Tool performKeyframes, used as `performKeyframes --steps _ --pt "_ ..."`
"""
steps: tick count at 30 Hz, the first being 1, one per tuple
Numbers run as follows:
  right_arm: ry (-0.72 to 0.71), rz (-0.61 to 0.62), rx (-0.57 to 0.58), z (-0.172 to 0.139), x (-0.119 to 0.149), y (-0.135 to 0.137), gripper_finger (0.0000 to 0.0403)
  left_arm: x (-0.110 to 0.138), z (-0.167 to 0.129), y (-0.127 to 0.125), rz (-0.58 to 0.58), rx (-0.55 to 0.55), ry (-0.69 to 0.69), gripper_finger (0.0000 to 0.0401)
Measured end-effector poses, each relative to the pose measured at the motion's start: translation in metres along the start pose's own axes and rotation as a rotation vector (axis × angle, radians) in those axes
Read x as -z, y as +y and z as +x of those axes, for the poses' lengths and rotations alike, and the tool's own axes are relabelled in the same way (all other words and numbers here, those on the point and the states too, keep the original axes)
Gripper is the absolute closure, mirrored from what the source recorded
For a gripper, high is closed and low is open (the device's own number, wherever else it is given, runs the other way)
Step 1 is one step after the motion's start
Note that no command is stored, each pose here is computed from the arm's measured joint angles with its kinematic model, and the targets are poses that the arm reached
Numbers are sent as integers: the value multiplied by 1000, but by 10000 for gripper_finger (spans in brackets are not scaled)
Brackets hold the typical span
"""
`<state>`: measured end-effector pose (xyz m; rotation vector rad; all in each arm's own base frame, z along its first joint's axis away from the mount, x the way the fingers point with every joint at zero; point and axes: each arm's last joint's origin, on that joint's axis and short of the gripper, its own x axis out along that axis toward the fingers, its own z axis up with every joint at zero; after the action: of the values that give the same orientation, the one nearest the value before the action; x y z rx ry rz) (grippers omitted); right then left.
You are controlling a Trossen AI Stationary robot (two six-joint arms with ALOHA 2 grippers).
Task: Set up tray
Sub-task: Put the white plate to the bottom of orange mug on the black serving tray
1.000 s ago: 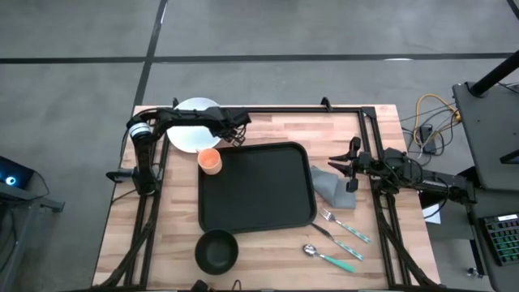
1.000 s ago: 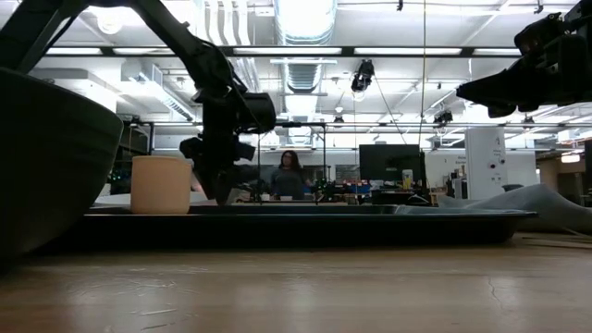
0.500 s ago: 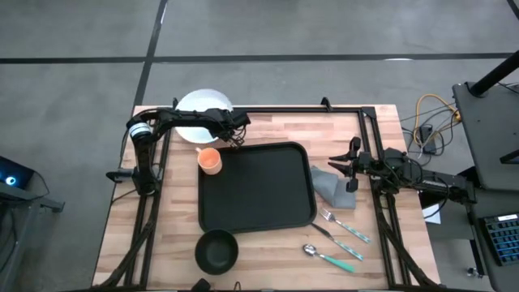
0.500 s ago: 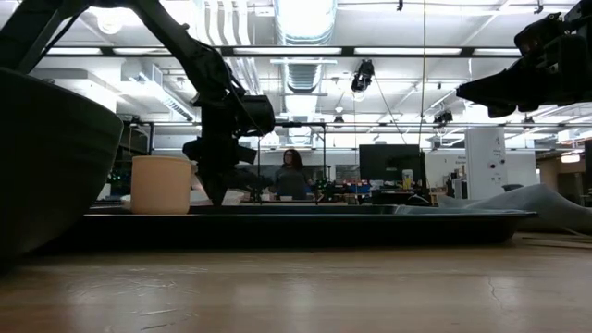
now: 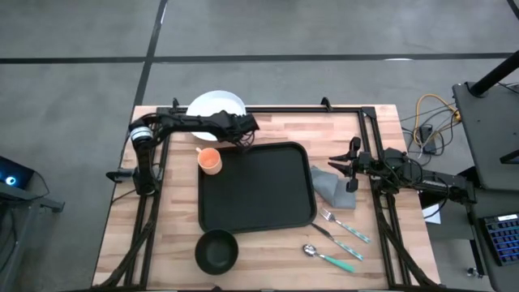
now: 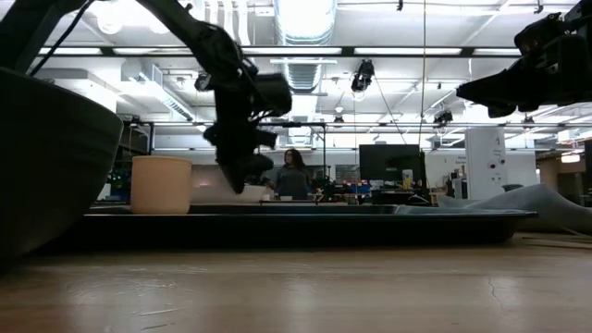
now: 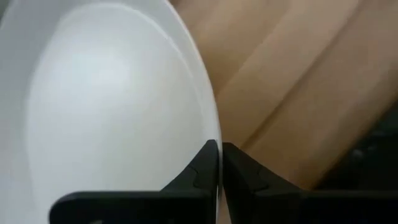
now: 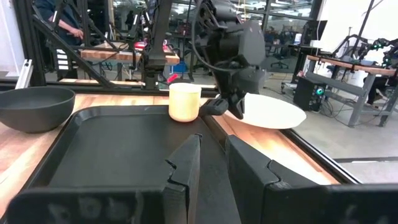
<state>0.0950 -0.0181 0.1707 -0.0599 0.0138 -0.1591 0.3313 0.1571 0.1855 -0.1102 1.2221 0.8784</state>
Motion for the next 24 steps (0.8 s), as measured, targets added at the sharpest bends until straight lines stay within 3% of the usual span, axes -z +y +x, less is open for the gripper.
performKeyframes --steps 13,24 --pt "0 0 0 0 0 0 335 -22 -65 -51 178 93 -199 401" --pt "0 -1 0 0 0 0 335 -3 -114 -105 398 173 -300 401"
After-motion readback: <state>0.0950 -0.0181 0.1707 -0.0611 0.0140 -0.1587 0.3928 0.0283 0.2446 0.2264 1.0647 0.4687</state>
